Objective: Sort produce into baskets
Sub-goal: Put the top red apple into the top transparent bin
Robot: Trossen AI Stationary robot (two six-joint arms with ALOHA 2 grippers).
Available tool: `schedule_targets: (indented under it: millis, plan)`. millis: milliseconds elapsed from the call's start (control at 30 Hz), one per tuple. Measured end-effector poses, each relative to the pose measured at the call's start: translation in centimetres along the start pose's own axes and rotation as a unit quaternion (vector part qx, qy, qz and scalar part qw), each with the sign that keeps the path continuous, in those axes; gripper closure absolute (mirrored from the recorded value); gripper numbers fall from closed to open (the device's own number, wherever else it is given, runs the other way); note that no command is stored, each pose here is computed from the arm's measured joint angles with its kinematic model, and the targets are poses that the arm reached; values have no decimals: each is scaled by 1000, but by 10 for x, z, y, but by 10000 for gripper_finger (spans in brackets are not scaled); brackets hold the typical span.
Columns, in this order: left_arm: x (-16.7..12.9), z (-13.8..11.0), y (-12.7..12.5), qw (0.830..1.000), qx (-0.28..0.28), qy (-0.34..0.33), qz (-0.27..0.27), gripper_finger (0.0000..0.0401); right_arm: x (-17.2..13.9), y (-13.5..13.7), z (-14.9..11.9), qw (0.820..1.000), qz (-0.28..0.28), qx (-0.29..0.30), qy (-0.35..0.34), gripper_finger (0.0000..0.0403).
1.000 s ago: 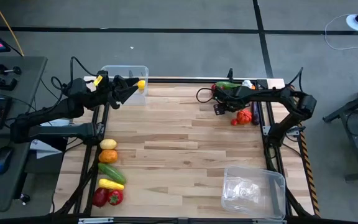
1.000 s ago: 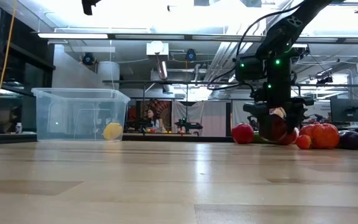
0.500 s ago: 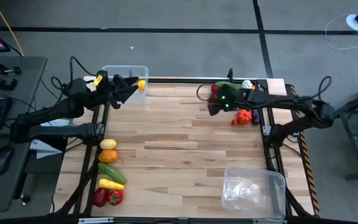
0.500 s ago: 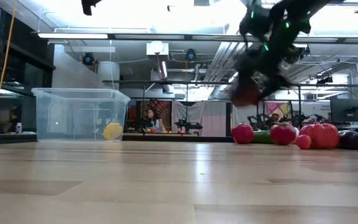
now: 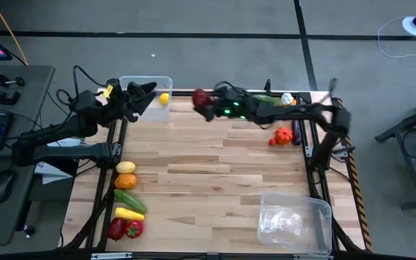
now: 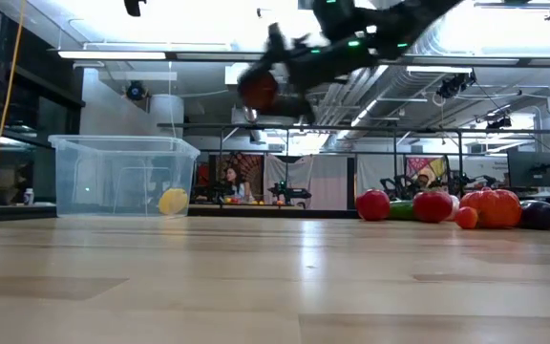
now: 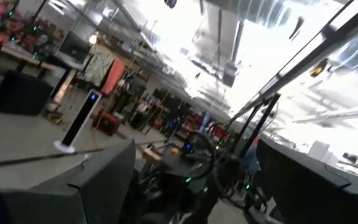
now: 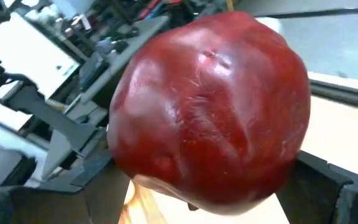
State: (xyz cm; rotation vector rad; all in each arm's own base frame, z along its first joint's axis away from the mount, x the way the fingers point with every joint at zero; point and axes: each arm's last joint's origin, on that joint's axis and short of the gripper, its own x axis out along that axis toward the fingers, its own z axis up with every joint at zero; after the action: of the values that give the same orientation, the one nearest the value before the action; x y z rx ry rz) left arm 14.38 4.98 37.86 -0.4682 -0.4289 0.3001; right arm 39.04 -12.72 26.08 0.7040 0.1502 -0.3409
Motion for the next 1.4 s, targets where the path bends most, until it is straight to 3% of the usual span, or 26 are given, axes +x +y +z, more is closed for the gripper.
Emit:
schedule_targets:
  millis: [333, 633, 800, 1033, 1400]
  plan:
    - [-1, 9, -5, 998, -18, -48, -28, 76, 90, 5, 33, 999, 41, -22, -9, 81]
    - [-1, 10, -6, 998, -18, -50, -30, 76, 147, 0, 31, 998, 53, -22, 12, 81]
    - [-1, 10, -6, 998, -18, -50, -29, 76, 165, -4, 28, 998, 44, -33, 15, 81]
    - [-1, 10, -5, 998, -18, -50, -29, 76, 176, -10, 22, 992, 34, -117, 11, 81]
    - [-1, 10, -6, 998, -18, -50, -29, 76, 176, -15, 23, 992, 25, -122, 19, 81]
